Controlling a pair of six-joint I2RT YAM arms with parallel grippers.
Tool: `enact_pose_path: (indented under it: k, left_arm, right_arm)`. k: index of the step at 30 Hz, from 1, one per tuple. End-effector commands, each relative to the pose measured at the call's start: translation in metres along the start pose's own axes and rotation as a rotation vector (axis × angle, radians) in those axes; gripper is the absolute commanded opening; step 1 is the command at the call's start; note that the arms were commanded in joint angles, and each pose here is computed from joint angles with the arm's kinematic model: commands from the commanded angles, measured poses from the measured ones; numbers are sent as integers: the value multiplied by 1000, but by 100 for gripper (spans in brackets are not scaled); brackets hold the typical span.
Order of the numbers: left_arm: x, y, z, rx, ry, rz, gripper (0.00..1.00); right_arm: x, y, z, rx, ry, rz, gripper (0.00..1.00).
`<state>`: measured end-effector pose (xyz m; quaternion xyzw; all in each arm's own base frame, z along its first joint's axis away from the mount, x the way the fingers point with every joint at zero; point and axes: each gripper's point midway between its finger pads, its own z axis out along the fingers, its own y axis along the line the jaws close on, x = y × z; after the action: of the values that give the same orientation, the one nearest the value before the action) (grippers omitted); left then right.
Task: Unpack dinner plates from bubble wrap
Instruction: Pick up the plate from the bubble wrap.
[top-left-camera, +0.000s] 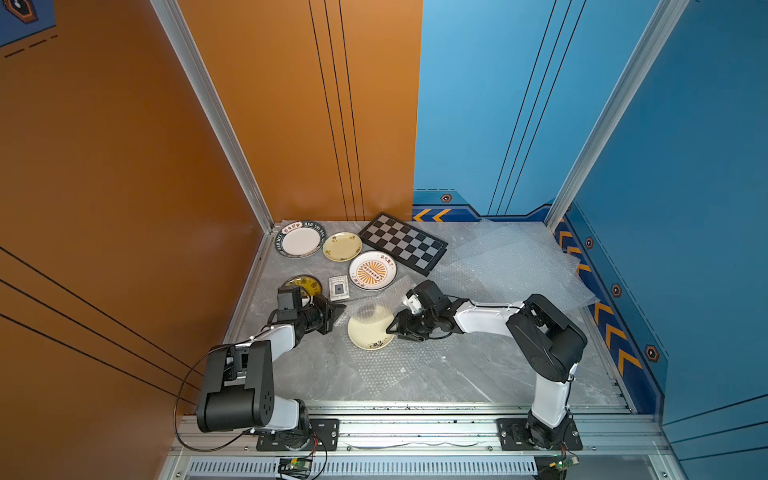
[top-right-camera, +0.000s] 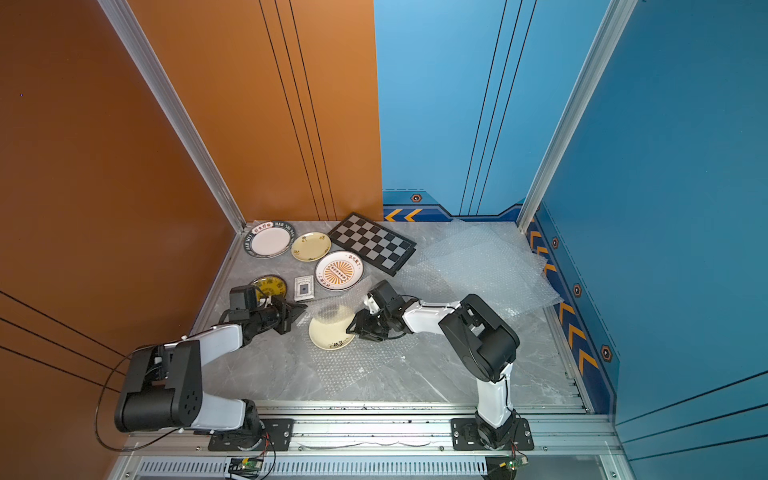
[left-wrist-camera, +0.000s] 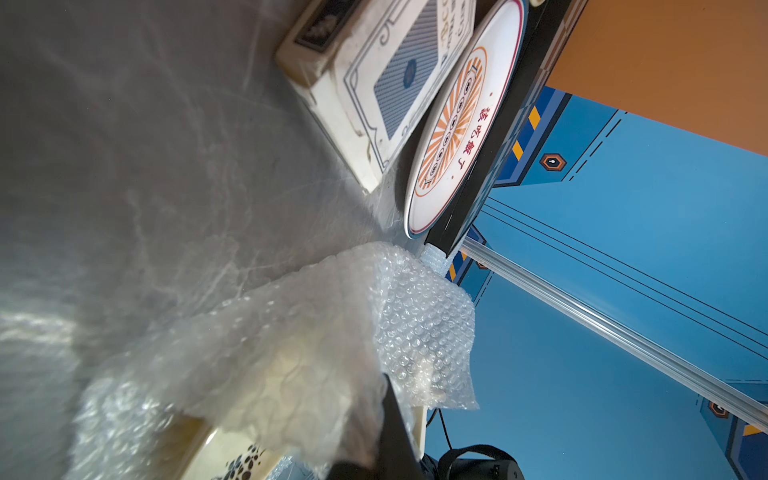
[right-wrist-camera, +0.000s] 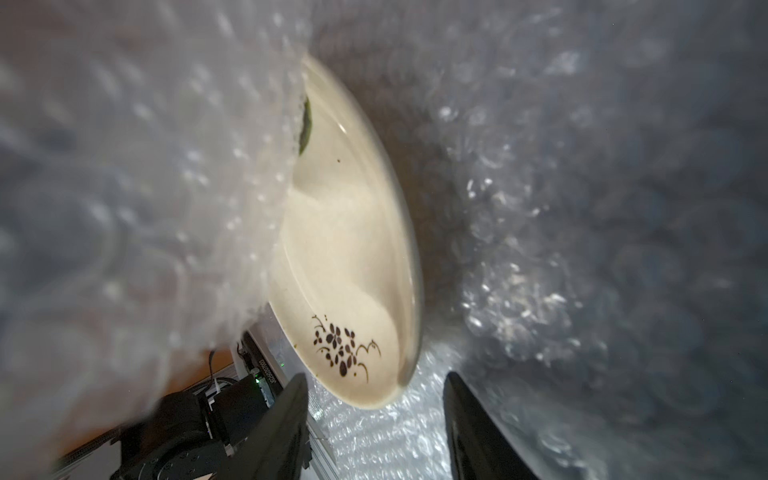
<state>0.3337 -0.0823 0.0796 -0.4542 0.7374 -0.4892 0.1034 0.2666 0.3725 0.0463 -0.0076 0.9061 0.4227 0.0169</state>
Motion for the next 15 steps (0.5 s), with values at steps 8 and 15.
enact_pose_path:
  k: [8, 15]
  left_arm:
    - [7, -3, 0, 11, 19, 8, 0]
    - [9, -2, 1, 8, 26, 7, 0]
  right_arm:
    - [-7, 2, 15, -40, -13, 30, 45]
    - [-17, 2, 24, -57, -48, 60, 24]
